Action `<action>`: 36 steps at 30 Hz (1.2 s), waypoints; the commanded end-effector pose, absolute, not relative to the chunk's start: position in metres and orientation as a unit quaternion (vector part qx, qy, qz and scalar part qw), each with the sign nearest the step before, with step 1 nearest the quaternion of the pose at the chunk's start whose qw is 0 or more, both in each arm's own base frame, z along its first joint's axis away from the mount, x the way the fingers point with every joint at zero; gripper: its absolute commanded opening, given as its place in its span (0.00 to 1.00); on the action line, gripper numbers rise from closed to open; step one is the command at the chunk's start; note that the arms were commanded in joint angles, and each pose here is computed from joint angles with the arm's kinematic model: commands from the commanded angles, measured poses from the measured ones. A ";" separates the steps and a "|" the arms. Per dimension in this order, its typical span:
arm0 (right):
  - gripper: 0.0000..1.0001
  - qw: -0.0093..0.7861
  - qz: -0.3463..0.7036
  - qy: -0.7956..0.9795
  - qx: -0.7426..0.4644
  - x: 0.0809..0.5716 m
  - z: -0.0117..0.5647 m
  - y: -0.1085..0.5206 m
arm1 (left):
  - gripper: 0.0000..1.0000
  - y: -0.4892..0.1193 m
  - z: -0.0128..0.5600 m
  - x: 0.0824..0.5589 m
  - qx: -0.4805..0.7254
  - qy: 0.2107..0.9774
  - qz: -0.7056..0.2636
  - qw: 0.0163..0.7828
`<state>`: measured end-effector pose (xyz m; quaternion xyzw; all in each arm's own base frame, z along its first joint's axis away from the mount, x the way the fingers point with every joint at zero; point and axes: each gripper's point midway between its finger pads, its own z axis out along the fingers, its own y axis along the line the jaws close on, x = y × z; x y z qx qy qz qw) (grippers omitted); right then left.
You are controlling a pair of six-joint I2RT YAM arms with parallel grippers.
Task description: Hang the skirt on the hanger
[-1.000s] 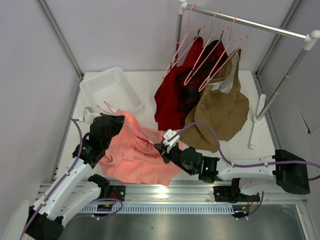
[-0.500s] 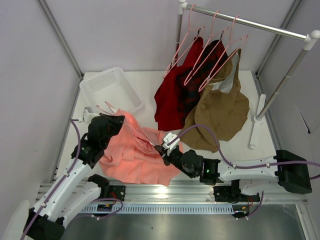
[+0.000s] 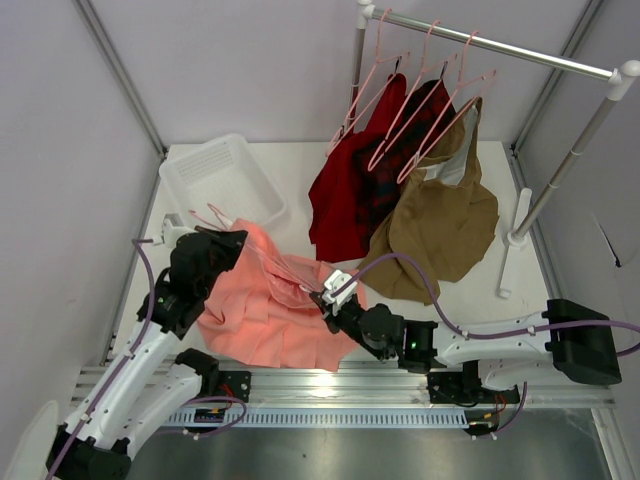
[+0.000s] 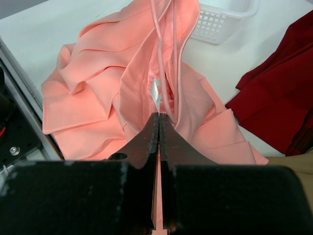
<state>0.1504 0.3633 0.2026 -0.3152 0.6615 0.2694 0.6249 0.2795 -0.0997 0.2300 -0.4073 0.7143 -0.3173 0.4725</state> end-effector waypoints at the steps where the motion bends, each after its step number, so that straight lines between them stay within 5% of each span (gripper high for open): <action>1: 0.00 0.656 0.277 0.643 -0.282 0.156 0.228 0.365 | 0.00 -0.102 0.257 0.279 -0.405 0.695 -0.350 0.481; 36: 0.00 0.655 0.303 0.632 -0.283 0.148 0.240 0.357 | 0.00 -0.093 0.245 0.289 -0.422 0.693 -0.336 0.478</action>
